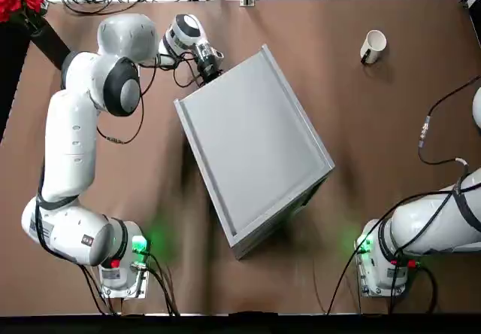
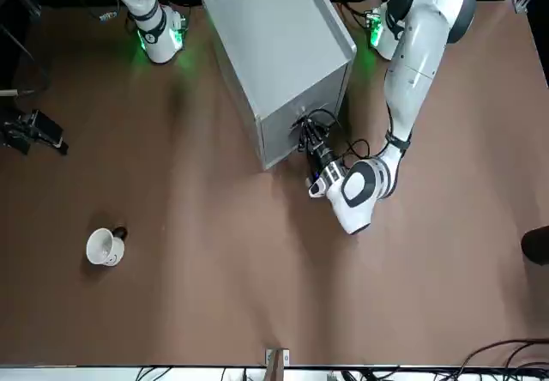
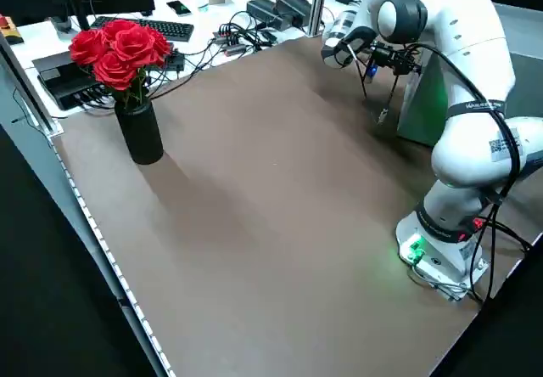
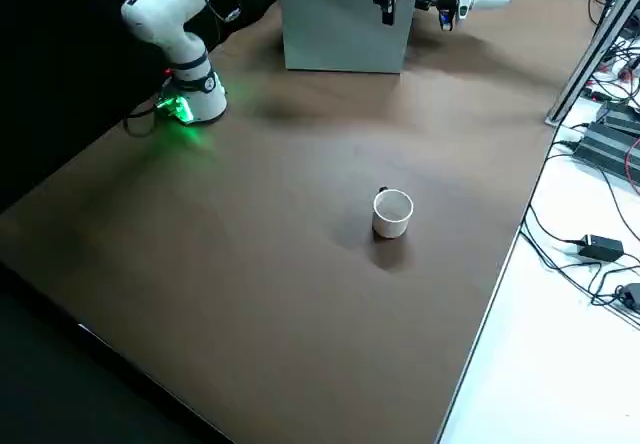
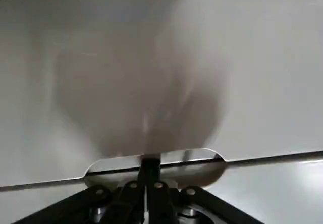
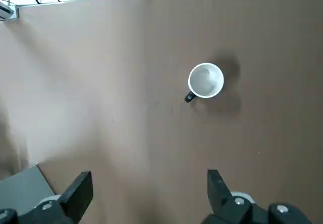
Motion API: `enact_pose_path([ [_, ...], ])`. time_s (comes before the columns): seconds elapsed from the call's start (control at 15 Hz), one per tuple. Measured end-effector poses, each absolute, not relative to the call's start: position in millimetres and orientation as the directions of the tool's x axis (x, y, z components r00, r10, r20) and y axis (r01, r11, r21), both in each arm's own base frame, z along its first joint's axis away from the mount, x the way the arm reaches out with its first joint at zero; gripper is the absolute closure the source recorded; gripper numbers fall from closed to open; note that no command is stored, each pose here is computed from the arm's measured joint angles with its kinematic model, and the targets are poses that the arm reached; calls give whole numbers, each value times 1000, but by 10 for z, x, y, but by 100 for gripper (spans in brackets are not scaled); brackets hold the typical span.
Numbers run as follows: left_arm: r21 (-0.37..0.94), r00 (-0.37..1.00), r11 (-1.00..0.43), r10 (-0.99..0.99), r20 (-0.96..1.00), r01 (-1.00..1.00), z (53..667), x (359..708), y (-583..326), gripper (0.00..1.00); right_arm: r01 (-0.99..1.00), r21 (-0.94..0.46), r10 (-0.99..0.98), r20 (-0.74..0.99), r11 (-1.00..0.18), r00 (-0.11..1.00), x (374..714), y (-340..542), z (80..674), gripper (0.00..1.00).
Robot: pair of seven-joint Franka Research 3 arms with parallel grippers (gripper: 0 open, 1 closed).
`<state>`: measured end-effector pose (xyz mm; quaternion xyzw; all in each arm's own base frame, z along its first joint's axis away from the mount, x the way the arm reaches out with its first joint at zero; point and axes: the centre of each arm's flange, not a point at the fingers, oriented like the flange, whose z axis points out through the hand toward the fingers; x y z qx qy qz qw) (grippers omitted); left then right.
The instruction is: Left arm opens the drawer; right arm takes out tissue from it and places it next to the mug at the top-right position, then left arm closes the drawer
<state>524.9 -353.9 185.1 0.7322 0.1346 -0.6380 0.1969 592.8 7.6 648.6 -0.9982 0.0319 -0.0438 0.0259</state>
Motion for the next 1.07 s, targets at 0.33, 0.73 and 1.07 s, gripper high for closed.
enact_pose_path([
  [0.33, 117, 142, -889, -59, -988, 443, 1840, 5261, -3469, 99, -58, -55, -62, 89, -997, 994, 5930, 98, 6489, 0],
  [0.73, 133, 179, -867, -52, -982, 479, 1898, 5511, -3174, 99, -58, -54, -63, 88, -997, 994, 5930, 96, 6489, 0],
  [1.07, 147, 211, -830, -36, -977, 538, 1977, 5813, -2745, 99, -58, -54, -63, 88, -997, 994, 5930, 96, 6489, 0],
])
